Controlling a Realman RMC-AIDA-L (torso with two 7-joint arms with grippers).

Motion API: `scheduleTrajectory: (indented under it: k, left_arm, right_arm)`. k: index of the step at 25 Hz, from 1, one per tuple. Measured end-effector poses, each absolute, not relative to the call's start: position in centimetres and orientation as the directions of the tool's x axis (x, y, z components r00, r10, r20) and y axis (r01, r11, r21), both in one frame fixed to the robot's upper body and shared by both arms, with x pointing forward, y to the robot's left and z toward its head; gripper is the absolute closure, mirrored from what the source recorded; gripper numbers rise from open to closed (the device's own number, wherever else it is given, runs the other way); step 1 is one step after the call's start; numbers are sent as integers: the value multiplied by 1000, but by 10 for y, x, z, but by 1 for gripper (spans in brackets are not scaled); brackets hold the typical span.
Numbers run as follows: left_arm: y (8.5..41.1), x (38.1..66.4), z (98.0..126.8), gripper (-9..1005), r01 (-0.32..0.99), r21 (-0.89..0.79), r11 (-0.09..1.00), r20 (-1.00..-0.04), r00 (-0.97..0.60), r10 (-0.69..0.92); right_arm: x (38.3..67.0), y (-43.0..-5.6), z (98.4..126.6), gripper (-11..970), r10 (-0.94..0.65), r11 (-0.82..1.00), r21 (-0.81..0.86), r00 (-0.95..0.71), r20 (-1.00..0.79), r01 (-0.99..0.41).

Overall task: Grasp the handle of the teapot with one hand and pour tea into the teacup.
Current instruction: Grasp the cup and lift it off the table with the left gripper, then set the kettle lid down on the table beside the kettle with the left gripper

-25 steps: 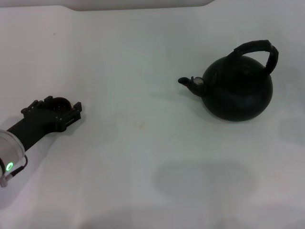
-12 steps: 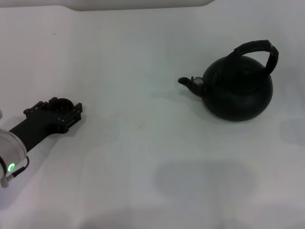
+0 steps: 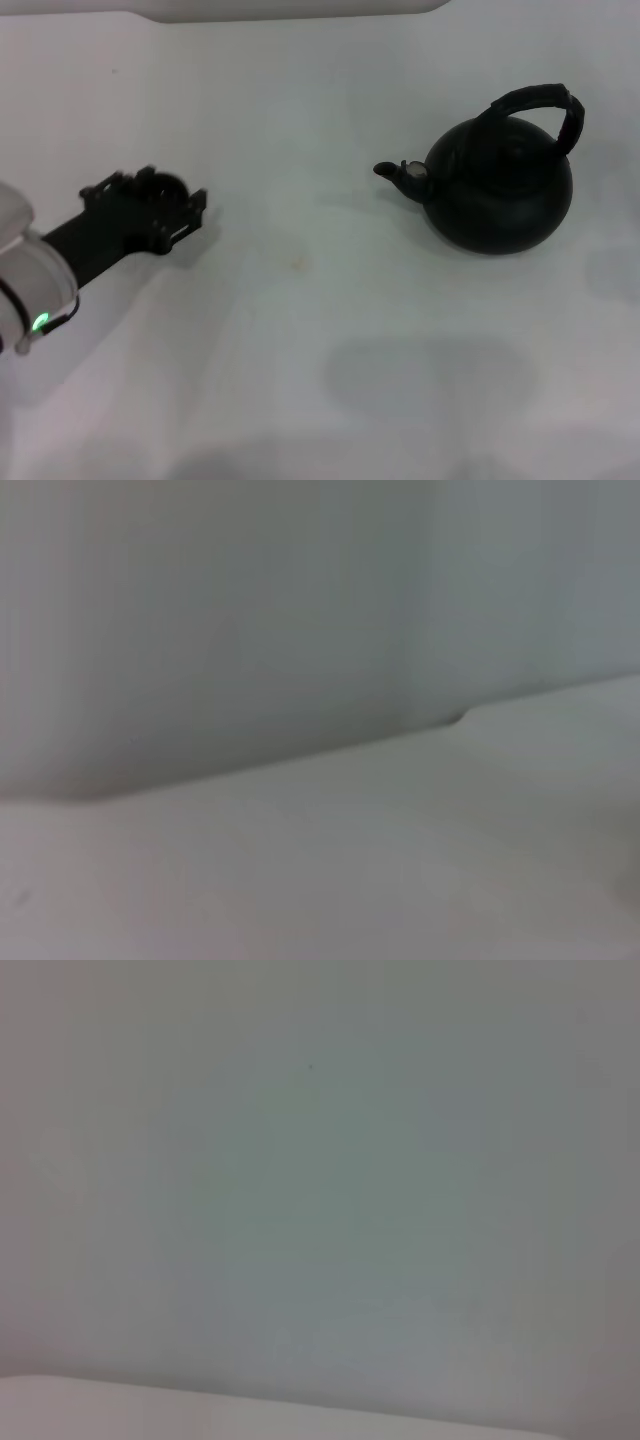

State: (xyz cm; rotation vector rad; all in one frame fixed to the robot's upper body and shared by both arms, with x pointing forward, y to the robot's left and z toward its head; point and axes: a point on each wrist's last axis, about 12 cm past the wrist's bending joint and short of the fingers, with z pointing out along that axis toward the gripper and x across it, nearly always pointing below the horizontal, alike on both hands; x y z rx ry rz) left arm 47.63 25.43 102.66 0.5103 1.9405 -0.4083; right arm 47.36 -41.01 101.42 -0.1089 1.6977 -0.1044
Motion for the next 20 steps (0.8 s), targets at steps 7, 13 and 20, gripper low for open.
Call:
scheduleTrajectory:
  k: [7,13,20]
  left_arm:
    - [244,514,1053,292,650,-135,748,-929,-345,132]
    - [224,541,1060,292,768,-156,622,-896,-375,238]
    - [203,558,1056,292,821,-168,546,-831,-416,369]
  right_arm:
    - [474,-409,1014,569,-131,991,-130,-131,-983,-13]
    - [474,-408,1013,569,-135,991,-133,-132,-982,-20]
    - [473,-408,1013,569,-138,990,-136,-128,-982,-25]
